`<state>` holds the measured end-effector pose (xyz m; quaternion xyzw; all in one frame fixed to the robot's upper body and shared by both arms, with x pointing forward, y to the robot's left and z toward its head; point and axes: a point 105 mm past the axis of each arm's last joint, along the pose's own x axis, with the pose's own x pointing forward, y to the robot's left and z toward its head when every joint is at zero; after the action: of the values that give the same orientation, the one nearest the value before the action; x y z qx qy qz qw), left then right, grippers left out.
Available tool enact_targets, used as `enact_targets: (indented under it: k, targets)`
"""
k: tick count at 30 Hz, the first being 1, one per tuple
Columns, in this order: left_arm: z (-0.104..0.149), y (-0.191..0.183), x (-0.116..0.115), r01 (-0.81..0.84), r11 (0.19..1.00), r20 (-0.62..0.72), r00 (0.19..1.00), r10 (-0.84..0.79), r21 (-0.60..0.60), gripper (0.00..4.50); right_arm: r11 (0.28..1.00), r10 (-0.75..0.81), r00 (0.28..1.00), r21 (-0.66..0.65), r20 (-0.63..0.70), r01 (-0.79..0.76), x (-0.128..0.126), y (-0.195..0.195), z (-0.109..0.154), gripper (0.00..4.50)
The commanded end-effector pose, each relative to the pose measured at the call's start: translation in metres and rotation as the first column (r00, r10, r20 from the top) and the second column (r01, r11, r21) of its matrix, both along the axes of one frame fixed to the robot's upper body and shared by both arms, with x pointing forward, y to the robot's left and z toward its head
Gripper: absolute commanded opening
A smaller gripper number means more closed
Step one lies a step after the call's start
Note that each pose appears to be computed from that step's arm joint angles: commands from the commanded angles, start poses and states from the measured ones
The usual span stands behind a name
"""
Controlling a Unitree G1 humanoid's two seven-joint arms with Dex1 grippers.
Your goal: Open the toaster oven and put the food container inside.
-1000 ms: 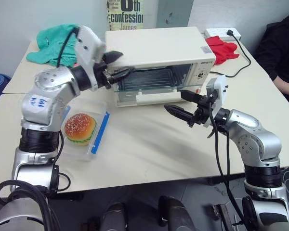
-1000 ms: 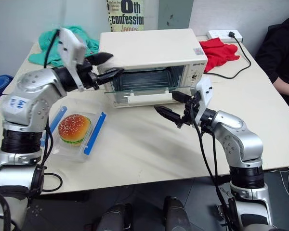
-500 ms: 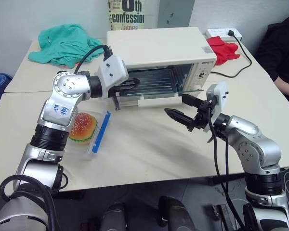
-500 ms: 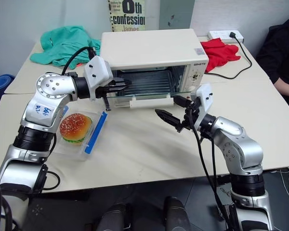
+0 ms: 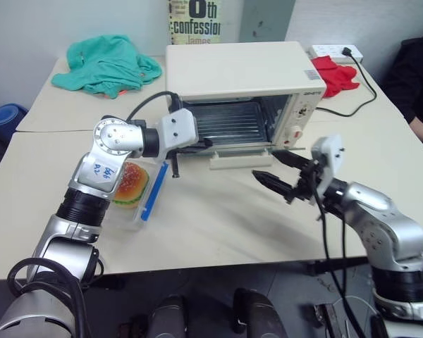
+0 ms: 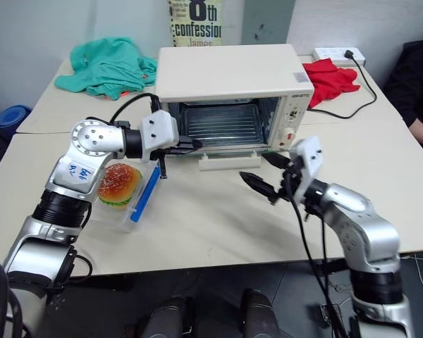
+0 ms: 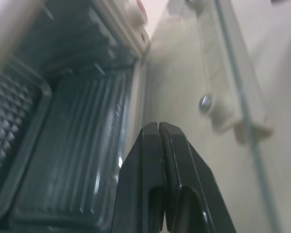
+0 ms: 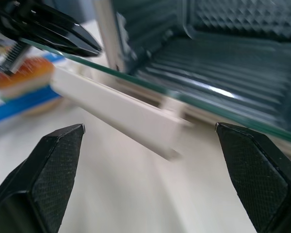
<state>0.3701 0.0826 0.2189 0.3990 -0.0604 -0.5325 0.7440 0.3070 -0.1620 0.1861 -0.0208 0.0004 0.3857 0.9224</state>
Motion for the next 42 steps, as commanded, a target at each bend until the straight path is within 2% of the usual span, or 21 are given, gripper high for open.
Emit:
enact_targets:
  k: [1,4,7,12,19,21,26,29,35,39,42]
  targets:
    - [0.0,-0.01,-0.001,0.042,0.997,0.045,0.998,-0.045,0.058,0.07,0.999,0.029,0.996,-0.028,0.079,-0.027,-0.02,-0.005,0.022,4.5]
    - [-0.014,-0.017,-0.007,0.084,0.991,0.017,0.996,-0.087,0.1,0.07,0.984,0.174,0.985,-0.032,0.009,-0.173,-0.062,-0.005,0.022,4.5]
    - [-0.025,-0.021,-0.011,0.113,0.984,-0.008,0.994,-0.112,0.138,0.07,0.975,0.223,0.975,-0.011,-0.014,-0.223,-0.081,-0.005,0.028,4.5]
    - [-0.047,-0.025,-0.016,0.16,0.949,-0.015,0.987,-0.162,0.272,0.07,0.979,0.203,0.979,0.017,0.023,-0.203,-0.084,-0.007,0.046,4.5]
    - [-0.057,-0.022,-0.012,0.15,0.908,0.026,0.984,-0.174,0.391,0.07,0.976,0.218,0.975,0.01,0.051,-0.219,-0.077,0.001,0.054,4.5]
    - [-0.049,-0.024,-0.016,0.154,0.929,0.015,0.986,-0.169,0.338,0.07,0.973,0.229,0.972,0.003,0.057,-0.23,-0.074,0.003,0.056,4.5]
    - [0.002,-0.015,-0.039,0.115,0.992,-0.118,0.987,-0.109,0.042,0.07,0.962,0.273,0.96,-0.019,0.056,-0.272,-0.065,0.006,0.06,4.5]
    - [0.027,0.013,-0.061,0.012,0.995,-0.233,0.972,-0.034,-0.095,0.66,0.947,0.32,0.946,-0.036,0.044,-0.319,-0.06,0.009,0.061,4.5]
    - [0.035,0.067,-0.098,-0.204,0.973,-0.285,0.944,0.166,-0.109,2.47,0.914,0.402,0.915,-0.069,0.016,-0.4,-0.05,0.011,0.06,4.5]
    - [0.036,0.1,-0.13,-0.412,0.887,-0.379,0.87,0.316,-0.208,3.68,0.872,0.481,0.876,-0.098,0.004,-0.479,-0.042,0.015,0.064,4.5]
    - [0.028,0.122,-0.141,-0.573,0.785,-0.397,0.794,0.46,-0.237,4.49,0.844,0.529,0.849,-0.107,0.0,-0.526,-0.035,0.02,0.064,4.5]
